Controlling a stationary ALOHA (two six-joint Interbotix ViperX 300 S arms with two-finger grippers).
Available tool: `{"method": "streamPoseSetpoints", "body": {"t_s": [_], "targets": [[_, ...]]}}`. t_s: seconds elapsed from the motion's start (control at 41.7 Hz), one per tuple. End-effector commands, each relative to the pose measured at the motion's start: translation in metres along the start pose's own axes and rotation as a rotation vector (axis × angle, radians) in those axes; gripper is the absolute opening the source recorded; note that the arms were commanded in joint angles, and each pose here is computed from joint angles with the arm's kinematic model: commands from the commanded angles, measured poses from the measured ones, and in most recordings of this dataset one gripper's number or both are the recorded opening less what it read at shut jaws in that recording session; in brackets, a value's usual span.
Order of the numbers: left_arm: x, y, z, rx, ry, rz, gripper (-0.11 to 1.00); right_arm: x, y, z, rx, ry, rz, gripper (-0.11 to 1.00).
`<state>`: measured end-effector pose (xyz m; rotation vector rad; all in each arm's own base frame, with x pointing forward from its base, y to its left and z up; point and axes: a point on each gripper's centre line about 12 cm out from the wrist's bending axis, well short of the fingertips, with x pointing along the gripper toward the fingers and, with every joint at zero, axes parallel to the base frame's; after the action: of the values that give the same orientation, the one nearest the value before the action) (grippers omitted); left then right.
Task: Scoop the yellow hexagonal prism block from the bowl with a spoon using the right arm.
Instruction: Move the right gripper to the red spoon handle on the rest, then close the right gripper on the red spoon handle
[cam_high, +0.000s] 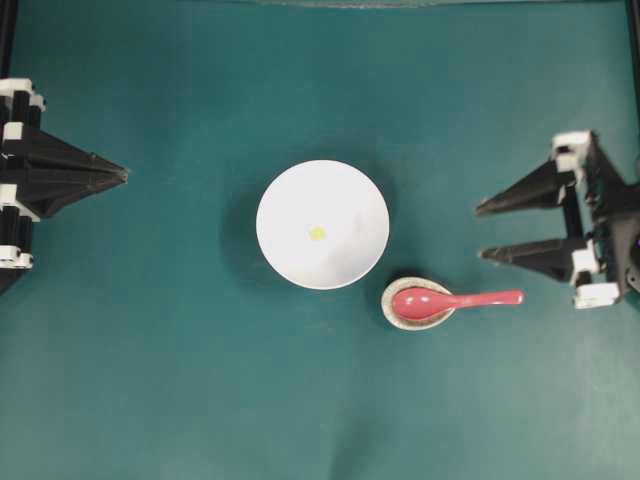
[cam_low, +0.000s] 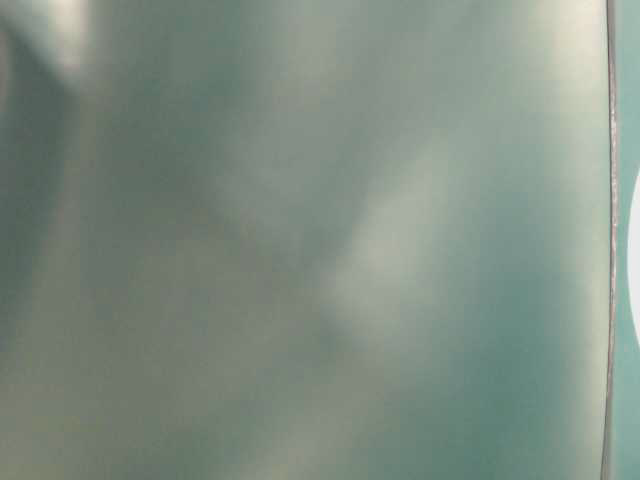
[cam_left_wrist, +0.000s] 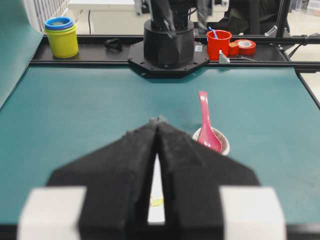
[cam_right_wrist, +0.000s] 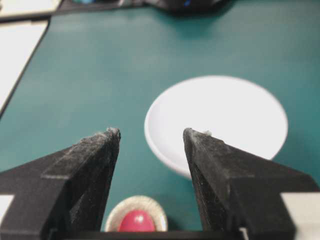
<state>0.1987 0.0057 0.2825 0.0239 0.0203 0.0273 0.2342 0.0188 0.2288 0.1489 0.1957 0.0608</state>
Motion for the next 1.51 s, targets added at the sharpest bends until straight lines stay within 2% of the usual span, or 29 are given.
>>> {"method": "streamPoseSetpoints", "body": {"t_s": [0.0,0.336,0.552,0.744,0.888,1.08,1.488], "targets": [[0.002,0.001,0.010,0.005,-0.018,0.003,0.00,0.009,0.002,-0.006,0.012,-0.003,0.010,0.59],[-0.001,0.001,0.007,0.002,0.015,0.003,0.00,0.023,0.011,-0.065,0.056,0.006,0.034,0.59],[-0.001,0.001,0.006,0.002,0.025,0.003,0.00,0.025,0.017,-0.099,0.084,0.024,0.006,0.59],[-0.001,0.001,0.005,0.001,0.031,0.003,0.00,0.023,0.022,-0.122,0.073,0.031,-0.024,0.59],[0.000,0.001,0.003,0.001,0.037,0.006,0.00,0.023,0.024,-0.140,0.043,0.058,-0.045,0.59],[0.001,0.003,0.002,0.001,0.043,0.012,0.00,0.022,0.026,-0.152,0.016,0.082,-0.047,0.59],[0.003,0.003,-0.001,0.001,0.057,0.016,0.00,0.017,0.023,-0.160,0.008,0.140,-0.053,0.59]]}}
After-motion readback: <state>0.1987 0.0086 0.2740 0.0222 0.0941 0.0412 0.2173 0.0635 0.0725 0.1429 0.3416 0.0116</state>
